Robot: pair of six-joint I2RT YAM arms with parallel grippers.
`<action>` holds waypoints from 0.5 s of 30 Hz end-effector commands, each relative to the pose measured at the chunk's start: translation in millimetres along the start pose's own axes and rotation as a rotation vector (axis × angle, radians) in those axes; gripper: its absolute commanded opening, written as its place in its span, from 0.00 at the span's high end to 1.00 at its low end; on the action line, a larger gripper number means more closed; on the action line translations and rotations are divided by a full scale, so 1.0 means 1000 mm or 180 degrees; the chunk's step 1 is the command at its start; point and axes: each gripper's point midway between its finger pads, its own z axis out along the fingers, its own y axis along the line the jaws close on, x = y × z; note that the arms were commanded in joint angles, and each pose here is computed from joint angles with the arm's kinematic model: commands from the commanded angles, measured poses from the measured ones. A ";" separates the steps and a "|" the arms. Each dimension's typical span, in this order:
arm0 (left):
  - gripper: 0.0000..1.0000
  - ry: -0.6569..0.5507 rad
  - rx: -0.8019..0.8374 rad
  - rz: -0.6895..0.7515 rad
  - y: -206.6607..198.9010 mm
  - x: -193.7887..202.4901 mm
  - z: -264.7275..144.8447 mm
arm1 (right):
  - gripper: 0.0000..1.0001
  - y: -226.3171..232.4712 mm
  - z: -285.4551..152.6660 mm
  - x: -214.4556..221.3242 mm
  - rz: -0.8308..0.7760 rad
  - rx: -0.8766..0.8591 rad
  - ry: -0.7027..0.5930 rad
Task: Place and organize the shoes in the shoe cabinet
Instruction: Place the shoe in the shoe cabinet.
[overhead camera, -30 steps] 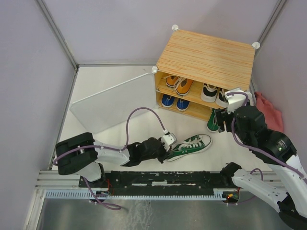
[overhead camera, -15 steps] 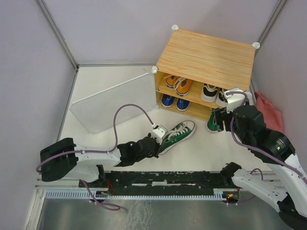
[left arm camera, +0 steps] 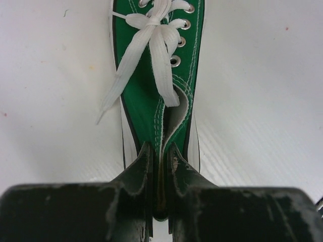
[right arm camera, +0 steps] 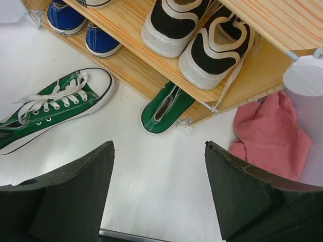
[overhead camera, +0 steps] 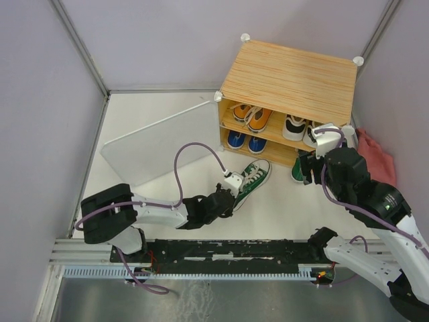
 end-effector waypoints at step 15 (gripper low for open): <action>0.97 -0.1215 0.0564 -0.0808 -0.034 -0.119 -0.047 | 0.20 -0.001 -0.001 -0.007 0.0107 0.0016 -0.0130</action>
